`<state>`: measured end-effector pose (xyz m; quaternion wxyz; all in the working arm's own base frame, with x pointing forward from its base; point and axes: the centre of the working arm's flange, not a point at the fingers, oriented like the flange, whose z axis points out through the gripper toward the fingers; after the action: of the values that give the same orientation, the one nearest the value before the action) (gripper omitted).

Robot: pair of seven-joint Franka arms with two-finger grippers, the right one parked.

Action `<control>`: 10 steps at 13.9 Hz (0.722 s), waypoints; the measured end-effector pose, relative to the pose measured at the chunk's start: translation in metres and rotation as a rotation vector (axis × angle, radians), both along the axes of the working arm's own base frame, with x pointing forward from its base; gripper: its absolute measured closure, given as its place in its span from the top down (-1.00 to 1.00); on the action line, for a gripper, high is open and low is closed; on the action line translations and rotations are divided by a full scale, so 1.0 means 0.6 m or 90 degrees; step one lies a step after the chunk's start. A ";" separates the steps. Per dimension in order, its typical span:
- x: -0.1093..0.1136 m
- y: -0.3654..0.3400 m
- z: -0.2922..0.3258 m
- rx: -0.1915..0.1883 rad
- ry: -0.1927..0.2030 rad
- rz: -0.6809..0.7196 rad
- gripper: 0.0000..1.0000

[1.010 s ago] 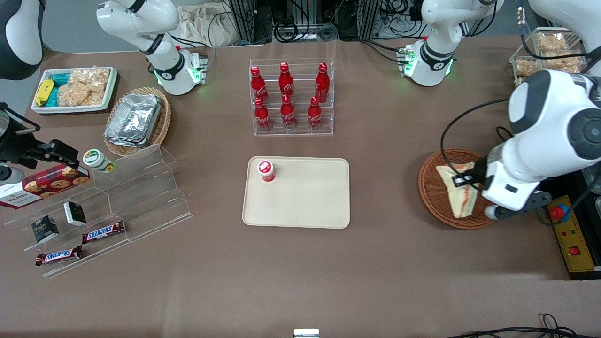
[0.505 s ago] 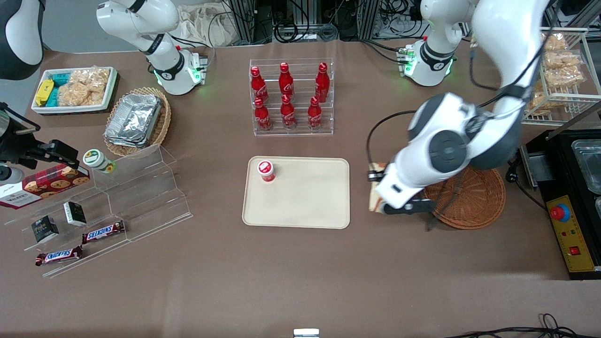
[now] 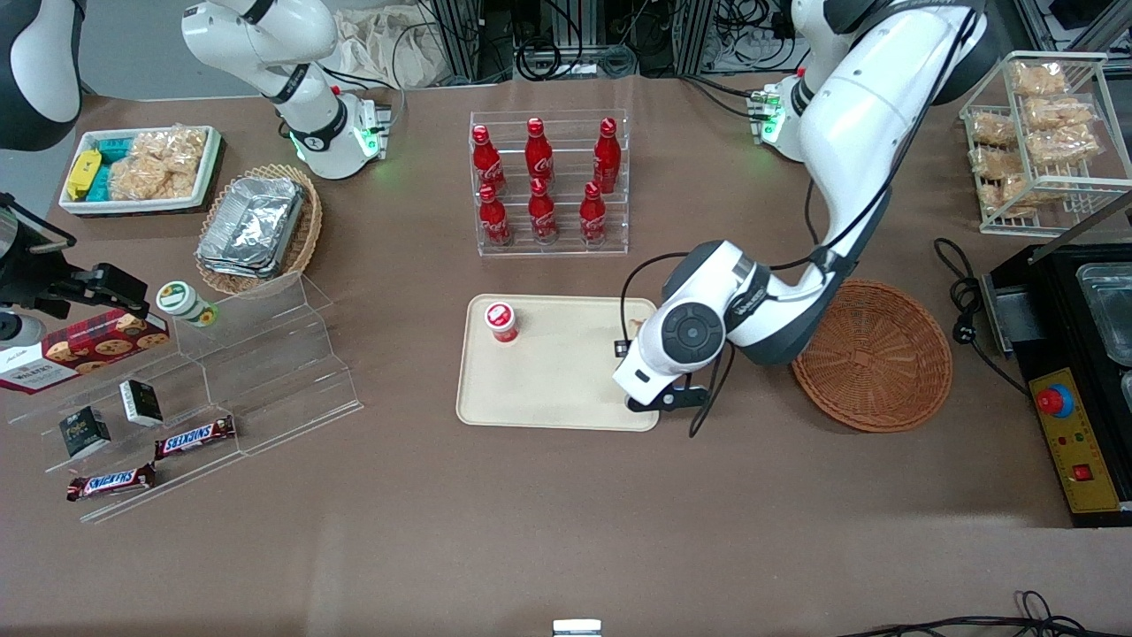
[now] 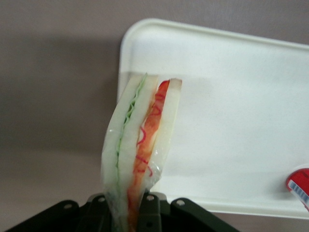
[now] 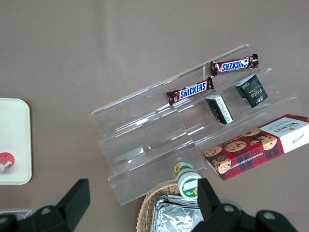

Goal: Place sandwich from basket to tray
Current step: 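Lift the sandwich out of the basket and carry it over the cream tray, then lower the sandwich onto the tray and open the left gripper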

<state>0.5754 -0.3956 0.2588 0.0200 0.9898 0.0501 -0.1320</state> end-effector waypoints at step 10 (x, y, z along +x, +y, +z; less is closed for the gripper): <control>0.020 -0.016 0.008 0.019 -0.053 0.026 0.55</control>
<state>0.5874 -0.4051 0.2635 0.0101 0.9933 0.0713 -0.0898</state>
